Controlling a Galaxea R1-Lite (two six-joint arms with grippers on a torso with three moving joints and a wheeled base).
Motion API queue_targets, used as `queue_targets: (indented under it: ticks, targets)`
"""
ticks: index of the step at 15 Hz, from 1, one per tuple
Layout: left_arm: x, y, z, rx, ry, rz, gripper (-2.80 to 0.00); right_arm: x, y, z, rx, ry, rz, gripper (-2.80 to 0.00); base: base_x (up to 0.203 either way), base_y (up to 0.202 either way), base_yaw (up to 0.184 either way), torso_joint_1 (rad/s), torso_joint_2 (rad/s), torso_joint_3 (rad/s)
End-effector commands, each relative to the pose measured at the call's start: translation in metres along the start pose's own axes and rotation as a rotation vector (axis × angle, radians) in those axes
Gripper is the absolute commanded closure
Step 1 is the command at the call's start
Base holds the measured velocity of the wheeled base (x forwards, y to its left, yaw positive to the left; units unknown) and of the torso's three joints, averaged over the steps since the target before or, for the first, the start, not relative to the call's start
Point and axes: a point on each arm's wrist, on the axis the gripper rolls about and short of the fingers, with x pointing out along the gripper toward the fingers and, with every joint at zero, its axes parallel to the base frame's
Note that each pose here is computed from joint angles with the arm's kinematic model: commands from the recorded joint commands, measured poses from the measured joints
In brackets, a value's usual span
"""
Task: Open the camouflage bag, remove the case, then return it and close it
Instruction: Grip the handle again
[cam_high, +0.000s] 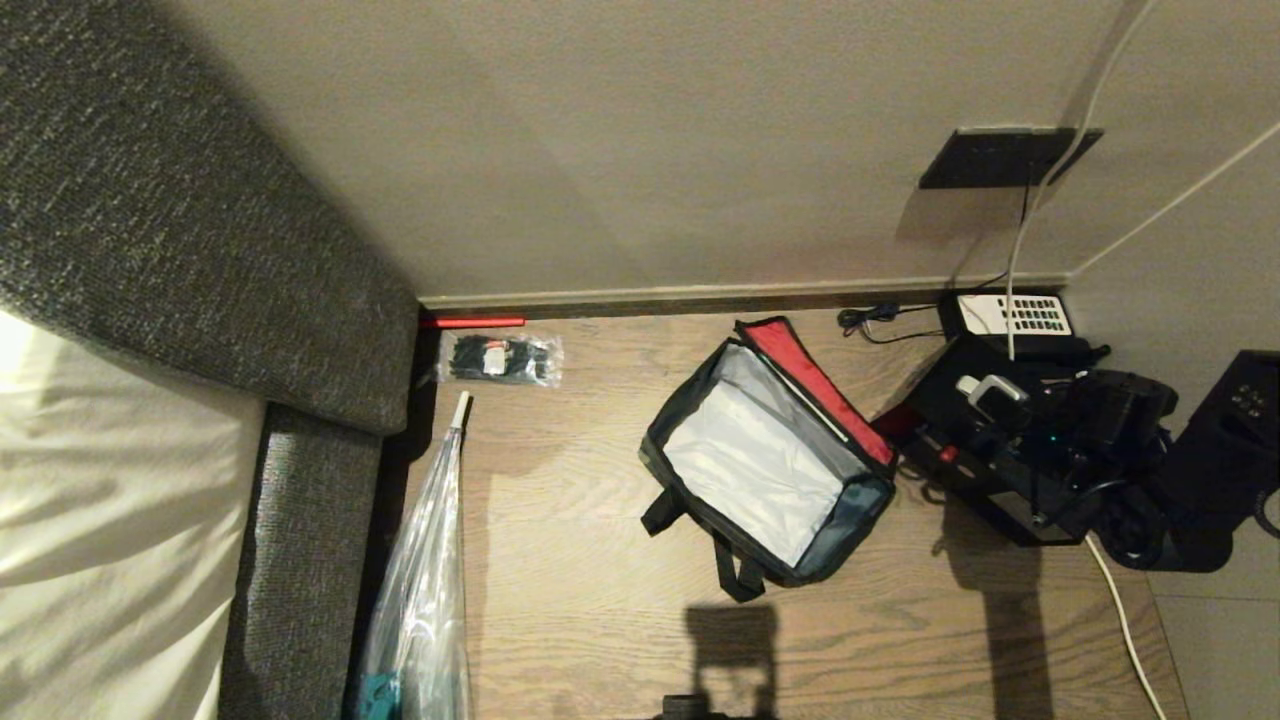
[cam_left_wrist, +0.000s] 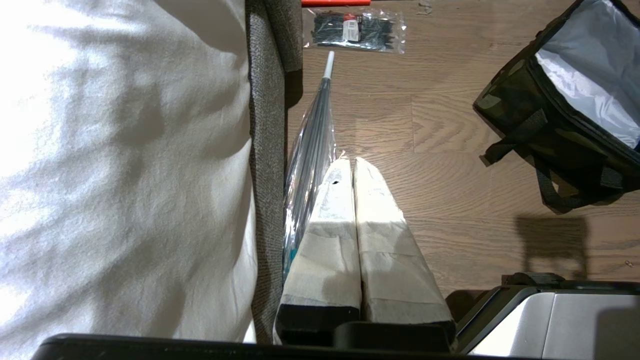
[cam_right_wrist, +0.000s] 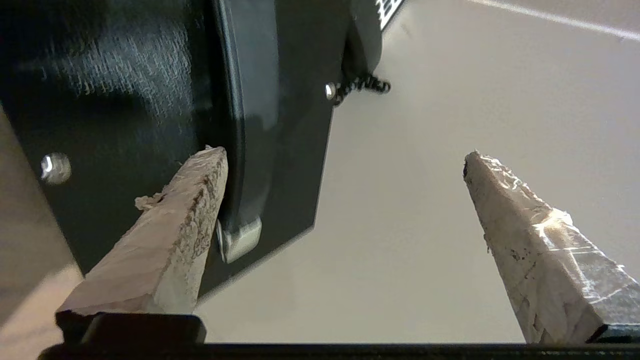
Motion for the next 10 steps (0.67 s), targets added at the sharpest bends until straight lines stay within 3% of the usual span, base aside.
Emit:
queue_targets:
  ticks: [1,7,10]
  targets:
    - [0.0,0.0,0.0,0.0,0.0,0.0,0.0,0.012,0.026,-0.008,-0.02,0.045,-0.008,-2.8,0.0,0.0,0.0,0.0,0.0,0.0]
    - [0.0,0.0,0.0,0.0,0.0,0.0,0.0,0.024,0.055,-0.013,-0.018,0.085,-0.009,-2.8,0.0,0.0,0.0,0.0,0.0,0.0]
    - [0.0,0.0,0.0,0.0,0.0,0.001,0.0,0.043,0.049,-0.003,0.042,0.06,-0.099,-2.8,0.0,0.0,0.0,0.0,0.0,0.0]
